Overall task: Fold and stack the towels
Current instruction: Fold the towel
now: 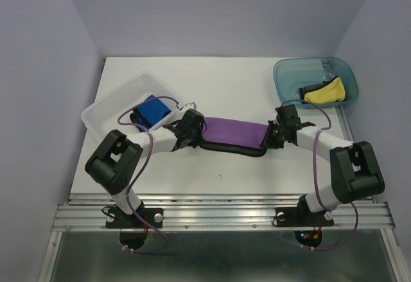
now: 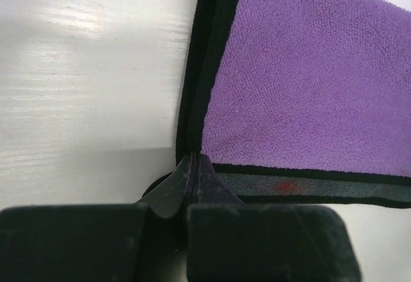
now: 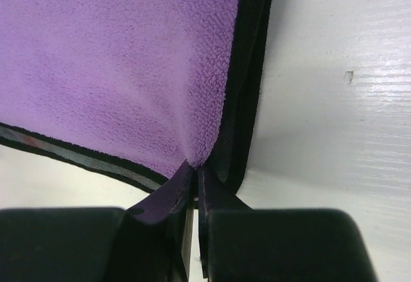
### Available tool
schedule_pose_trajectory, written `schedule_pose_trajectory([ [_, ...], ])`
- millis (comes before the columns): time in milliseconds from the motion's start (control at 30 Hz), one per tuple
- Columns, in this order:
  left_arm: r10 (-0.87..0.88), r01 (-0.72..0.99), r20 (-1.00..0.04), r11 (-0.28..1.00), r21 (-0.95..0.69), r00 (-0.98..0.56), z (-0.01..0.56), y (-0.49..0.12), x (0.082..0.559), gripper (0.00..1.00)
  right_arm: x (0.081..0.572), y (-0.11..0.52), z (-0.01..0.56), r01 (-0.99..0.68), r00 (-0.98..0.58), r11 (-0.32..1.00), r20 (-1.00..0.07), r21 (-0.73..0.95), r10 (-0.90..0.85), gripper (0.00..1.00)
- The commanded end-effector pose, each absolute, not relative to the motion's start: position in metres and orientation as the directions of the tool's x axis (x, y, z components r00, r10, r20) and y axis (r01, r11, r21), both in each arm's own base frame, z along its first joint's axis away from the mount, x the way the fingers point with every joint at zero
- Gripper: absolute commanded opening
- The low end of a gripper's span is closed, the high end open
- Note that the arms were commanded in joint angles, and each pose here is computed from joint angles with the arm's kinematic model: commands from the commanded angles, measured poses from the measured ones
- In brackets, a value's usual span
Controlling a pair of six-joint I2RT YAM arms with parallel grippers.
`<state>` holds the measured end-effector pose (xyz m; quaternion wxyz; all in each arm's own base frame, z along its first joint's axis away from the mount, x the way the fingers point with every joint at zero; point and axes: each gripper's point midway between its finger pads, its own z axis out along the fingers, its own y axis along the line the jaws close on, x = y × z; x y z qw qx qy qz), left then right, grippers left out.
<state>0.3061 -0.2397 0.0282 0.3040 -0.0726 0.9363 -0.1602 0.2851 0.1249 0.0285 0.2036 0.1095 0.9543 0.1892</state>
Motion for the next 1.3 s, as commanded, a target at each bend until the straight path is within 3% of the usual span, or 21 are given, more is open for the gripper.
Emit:
schedule_pose_trajectory([
  [0, -0.256, -0.037, -0.570, 0.929, -0.368, -0.781, 0.048, -0.238, 0.306, 0.00, 0.284, 0.126, 0.039, 0.103, -0.884, 0.900, -0.376, 0.424, 0.278, 0.08],
  [267, -0.274, -0.006, -0.594, 0.911, -0.413, -0.756, 0.071, -0.240, 0.303, 0.00, 0.277, 0.138, 0.058, 0.061, -0.884, 0.867, -0.376, 0.495, 0.277, 0.07],
  [567, -0.281, -0.034, -0.571, 0.914, -0.404, -0.771, 0.054, -0.233, 0.294, 0.00, 0.267, 0.129, 0.035, 0.104, -0.895, 0.885, -0.345, 0.453, 0.281, 0.07],
  [733, -0.252, -0.036, -0.530, 0.922, -0.385, -0.810, 0.035, -0.237, 0.291, 0.00, 0.266, 0.126, 0.022, 0.125, -0.903, 0.892, -0.323, 0.435, 0.284, 0.15],
  [967, -0.231, 0.001, -0.528, 0.916, -0.402, -0.817, 0.043, -0.243, 0.290, 0.39, 0.267, 0.122, 0.028, 0.125, -0.897, 0.902, -0.341, 0.413, 0.281, 0.43],
  [1067, -0.224, 0.037, -0.549, 0.905, -0.423, -0.805, 0.058, -0.245, 0.287, 0.74, 0.273, 0.118, 0.043, 0.124, -0.880, 0.908, -0.378, 0.400, 0.286, 0.55],
  [1100, -0.223, 0.057, -0.559, 0.897, -0.439, -0.799, 0.067, -0.246, 0.285, 0.80, 0.275, 0.115, 0.047, 0.129, -0.873, 0.913, -0.392, 0.388, 0.290, 0.60],
  [1267, -0.211, 0.092, -0.599, 0.896, -0.435, -0.773, 0.085, -0.246, 0.290, 0.87, 0.280, 0.108, 0.061, 0.150, -0.851, 0.918, -0.425, 0.367, 0.309, 0.73],
])
